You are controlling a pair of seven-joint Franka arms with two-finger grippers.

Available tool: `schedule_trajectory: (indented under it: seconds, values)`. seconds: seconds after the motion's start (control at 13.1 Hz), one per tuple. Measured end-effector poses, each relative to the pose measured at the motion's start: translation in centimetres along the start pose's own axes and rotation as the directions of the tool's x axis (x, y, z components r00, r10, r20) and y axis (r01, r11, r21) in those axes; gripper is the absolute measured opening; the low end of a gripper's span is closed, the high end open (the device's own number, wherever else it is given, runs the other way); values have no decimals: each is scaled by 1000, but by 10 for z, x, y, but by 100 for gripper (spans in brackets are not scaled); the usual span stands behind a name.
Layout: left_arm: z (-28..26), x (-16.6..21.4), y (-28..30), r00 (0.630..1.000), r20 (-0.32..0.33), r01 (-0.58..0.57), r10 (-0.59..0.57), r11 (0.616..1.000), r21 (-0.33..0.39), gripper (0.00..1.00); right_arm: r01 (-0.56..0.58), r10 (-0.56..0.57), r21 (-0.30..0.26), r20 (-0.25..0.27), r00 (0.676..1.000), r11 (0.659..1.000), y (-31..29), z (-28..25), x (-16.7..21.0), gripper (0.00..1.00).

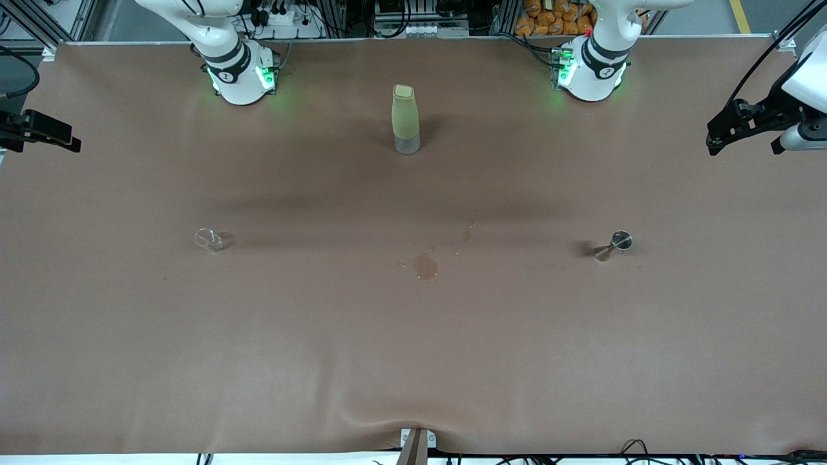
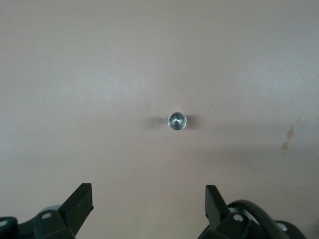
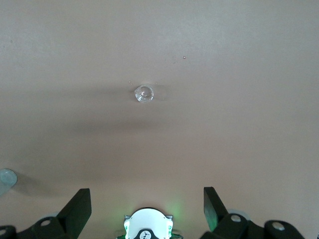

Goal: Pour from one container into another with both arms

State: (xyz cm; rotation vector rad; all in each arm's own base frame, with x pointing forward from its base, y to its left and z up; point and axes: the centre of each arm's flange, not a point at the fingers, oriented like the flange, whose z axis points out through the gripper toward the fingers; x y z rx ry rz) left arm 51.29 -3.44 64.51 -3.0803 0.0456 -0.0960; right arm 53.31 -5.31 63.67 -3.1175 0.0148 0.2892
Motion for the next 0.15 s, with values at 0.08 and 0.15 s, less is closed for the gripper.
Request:
schedule_trajectory:
  seconds: [0.08,0.15]
  values:
    - [0,0,1,1000,1,0,0,1000,-7,100,3,-3,-1,0,1000,1000,-2,0,0,100]
    - [0,0,2,1000,2,0,0,1000,-14,100,5,-5,-2,0,1000,1000,-3,0,0,100]
